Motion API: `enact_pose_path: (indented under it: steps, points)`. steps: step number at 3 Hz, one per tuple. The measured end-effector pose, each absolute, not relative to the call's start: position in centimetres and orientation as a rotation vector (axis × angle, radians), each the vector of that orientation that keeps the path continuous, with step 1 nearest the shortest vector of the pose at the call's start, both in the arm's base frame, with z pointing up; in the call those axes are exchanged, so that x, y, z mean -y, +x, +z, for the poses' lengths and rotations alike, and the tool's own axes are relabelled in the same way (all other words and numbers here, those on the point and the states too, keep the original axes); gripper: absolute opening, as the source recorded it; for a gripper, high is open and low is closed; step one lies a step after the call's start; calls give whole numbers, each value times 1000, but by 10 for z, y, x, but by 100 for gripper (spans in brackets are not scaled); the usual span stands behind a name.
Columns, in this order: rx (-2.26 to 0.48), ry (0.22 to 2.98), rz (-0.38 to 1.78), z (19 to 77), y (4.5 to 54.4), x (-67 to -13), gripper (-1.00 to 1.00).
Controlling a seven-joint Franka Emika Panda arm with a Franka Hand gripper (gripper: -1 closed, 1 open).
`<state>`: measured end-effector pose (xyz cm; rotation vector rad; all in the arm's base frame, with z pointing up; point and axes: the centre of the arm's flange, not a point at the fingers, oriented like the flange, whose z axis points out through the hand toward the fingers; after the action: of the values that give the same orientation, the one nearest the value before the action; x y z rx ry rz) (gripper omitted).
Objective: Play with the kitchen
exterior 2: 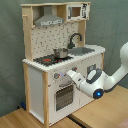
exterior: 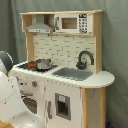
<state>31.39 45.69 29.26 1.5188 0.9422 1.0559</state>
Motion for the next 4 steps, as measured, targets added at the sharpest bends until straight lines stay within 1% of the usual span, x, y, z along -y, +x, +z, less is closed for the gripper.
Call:
enact_pose_path:
  steps: [1,2,3,4]
  points:
    - [-950,1420,1119,305,301,-469,100]
    - [-971,1320,1170,328,301,-481,100]
    - [-1008,1220,1183,347,295,-496,100]
    - [-1066,1088,1159,353,283,-507,100]
